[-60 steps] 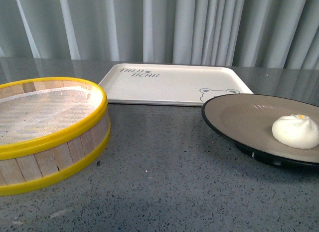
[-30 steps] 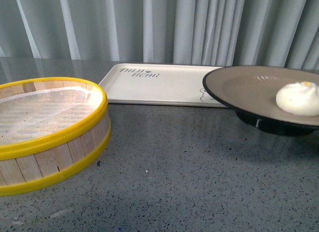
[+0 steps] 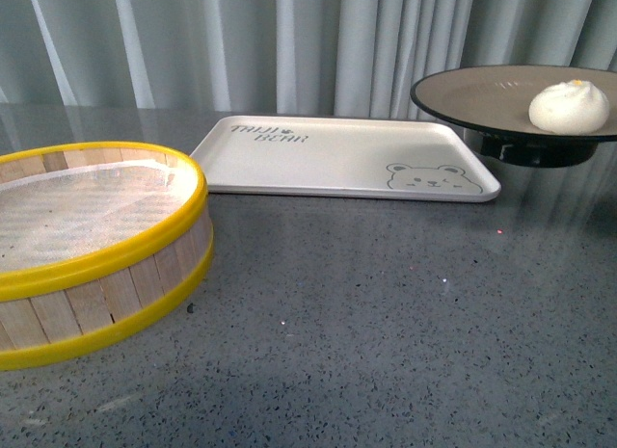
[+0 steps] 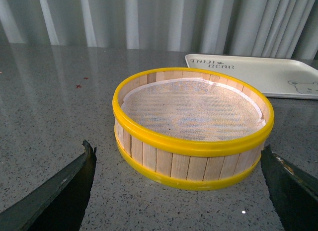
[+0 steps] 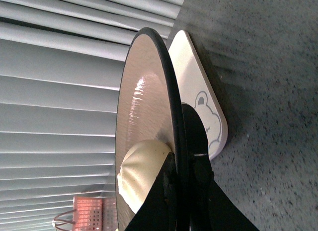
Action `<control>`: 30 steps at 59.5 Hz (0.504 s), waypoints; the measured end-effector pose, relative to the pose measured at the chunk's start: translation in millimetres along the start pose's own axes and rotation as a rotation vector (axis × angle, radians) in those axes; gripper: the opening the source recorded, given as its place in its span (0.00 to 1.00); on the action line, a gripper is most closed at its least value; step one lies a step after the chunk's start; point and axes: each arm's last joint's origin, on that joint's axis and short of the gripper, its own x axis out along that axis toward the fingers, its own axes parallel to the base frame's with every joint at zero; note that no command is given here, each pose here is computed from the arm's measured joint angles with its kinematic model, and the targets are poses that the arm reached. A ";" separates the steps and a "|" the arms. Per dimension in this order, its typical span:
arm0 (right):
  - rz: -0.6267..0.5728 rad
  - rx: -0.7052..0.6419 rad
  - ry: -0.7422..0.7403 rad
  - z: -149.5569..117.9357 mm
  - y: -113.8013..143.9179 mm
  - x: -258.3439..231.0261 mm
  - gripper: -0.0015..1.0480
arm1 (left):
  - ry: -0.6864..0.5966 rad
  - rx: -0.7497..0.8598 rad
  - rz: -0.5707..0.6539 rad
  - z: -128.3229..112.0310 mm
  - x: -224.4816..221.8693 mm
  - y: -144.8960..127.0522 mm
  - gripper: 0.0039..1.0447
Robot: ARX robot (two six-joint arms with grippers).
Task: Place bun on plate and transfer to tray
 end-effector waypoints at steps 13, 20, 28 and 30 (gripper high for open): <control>0.007 -0.039 0.068 8.1 9.6 43.5 0.03 | 0.000 0.000 0.000 0.0 0.0 0.0 0.94; 0.014 -0.036 0.086 12.5 10.9 66.8 0.03 | 0.000 0.000 0.000 0.0 0.0 0.0 0.94; 0.001 -0.008 0.087 21.0 6.6 88.3 0.03 | 0.000 0.000 0.000 0.0 0.0 0.0 0.94; 0.001 -0.002 0.086 22.7 5.5 92.0 0.03 | 0.000 0.000 0.000 0.0 0.0 0.0 0.94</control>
